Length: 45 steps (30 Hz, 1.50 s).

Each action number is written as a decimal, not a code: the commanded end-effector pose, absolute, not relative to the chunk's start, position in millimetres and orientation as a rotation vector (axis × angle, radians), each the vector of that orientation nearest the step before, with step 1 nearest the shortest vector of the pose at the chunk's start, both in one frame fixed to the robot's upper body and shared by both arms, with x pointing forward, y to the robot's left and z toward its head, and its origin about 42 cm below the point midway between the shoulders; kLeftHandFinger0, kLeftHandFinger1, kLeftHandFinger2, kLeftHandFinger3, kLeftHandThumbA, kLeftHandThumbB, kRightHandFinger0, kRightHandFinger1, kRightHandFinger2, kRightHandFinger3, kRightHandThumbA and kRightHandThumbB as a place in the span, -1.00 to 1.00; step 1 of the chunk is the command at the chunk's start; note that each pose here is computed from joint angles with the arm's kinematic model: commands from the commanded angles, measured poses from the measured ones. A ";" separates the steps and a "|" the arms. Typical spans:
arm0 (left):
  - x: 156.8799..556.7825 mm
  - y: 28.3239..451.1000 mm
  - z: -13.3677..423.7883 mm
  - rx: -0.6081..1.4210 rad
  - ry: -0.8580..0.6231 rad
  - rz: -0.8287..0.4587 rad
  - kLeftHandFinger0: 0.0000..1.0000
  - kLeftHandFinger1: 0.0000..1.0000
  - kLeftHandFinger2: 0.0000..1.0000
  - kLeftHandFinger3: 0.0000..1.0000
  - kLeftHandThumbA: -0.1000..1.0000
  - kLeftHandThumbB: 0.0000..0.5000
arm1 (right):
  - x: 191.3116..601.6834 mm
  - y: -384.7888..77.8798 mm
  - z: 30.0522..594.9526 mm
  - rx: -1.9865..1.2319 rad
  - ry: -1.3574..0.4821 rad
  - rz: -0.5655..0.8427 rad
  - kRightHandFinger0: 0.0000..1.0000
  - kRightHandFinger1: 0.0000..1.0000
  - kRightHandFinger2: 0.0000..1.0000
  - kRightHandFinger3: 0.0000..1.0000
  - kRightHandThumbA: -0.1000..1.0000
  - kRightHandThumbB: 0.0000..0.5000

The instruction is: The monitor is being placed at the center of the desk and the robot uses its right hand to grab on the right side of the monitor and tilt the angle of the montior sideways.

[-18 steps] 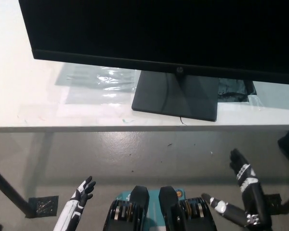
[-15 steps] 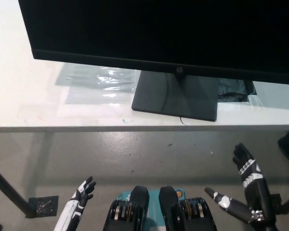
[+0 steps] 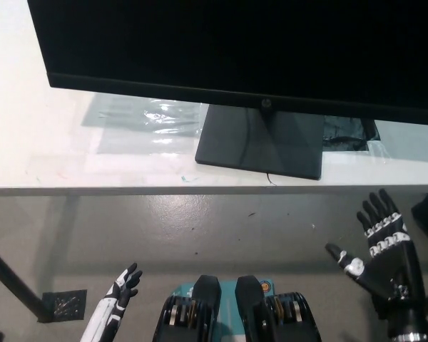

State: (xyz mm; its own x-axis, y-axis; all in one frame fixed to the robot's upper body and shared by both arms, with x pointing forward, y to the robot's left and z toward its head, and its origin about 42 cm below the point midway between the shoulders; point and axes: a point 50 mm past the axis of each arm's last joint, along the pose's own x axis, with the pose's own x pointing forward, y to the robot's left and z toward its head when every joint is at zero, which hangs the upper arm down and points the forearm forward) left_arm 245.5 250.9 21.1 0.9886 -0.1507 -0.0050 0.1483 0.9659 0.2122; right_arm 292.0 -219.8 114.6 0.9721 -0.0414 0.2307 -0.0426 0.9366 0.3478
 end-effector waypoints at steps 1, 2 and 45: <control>252.2 254.5 32.5 0.236 -0.102 -0.165 1.00 1.00 1.00 1.00 1.00 0.61 | 342.7 -225.5 173.3 1.065 -0.268 0.160 1.00 1.00 1.00 1.00 1.00 0.67; 252.6 254.7 32.5 0.239 -0.102 -0.164 1.00 1.00 1.00 1.00 1.00 0.61 | 347.2 -225.9 173.6 1.088 -0.263 0.151 1.00 1.00 1.00 1.00 1.00 0.65; 246.9 251.6 29.8 0.224 -0.092 -0.172 1.00 1.00 1.00 1.00 1.00 0.67 | 406.2 -231.3 203.6 1.295 -0.196 0.180 1.00 1.00 1.00 1.00 1.00 0.47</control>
State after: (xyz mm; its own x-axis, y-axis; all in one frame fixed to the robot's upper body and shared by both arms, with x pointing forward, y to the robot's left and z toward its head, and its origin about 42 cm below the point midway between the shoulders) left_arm 242.4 247.9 18.9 0.9861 -0.1659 0.0031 0.1615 0.9640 0.2110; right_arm 388.7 -237.5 171.9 0.9895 -0.0145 0.1441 -0.1323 0.3148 0.9399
